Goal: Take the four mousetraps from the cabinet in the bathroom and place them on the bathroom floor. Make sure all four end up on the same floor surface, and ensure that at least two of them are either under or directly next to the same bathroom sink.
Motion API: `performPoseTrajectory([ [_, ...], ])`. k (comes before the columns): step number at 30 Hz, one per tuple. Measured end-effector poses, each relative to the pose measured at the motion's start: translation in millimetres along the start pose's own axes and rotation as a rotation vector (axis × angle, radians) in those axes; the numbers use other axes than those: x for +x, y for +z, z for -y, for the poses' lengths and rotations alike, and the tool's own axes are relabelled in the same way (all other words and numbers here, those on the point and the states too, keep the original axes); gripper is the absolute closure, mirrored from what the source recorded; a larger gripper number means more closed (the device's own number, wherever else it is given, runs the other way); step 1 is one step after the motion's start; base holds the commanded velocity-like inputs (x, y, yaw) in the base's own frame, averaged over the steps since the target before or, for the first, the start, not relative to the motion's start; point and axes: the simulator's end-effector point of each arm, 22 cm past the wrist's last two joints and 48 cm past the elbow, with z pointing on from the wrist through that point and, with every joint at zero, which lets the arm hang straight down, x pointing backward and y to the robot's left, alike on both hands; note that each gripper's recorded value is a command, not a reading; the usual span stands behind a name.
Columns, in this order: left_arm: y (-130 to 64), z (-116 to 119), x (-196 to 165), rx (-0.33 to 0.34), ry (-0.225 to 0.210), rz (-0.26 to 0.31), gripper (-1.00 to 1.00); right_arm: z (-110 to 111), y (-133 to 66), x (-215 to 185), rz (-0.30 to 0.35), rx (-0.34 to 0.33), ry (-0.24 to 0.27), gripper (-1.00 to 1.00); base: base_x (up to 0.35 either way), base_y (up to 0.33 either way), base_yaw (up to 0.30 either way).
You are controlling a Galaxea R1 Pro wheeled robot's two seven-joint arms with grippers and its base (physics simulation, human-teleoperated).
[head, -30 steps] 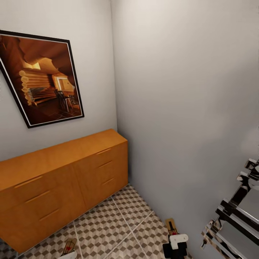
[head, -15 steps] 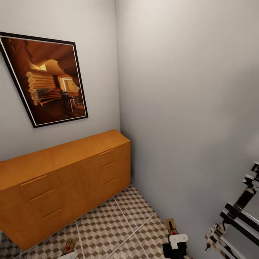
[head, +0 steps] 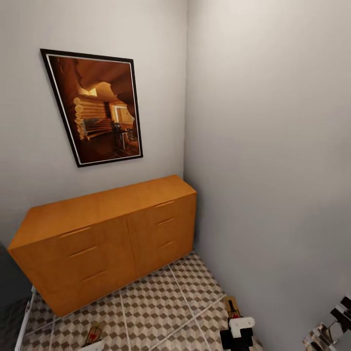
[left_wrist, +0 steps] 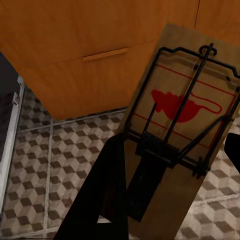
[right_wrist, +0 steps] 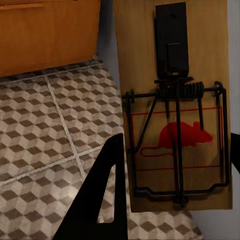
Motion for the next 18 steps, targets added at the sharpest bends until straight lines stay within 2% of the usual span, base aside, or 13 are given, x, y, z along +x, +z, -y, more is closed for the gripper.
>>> performPoseTrajectory([
  [11,0.0,0.2,-0.1,0.001,0.000,0.000,1.00,0.3,0.0,-0.1,0.001,0.000,0.000,1.00,-0.004,0.000,0.292],
  [18,0.4,0.3,0.1,0.001,0.000,0.000,1.00,0.0,0.3,0.3,0.000,0.000,0.000,1.00,-0.255,-0.010,0.292],
])
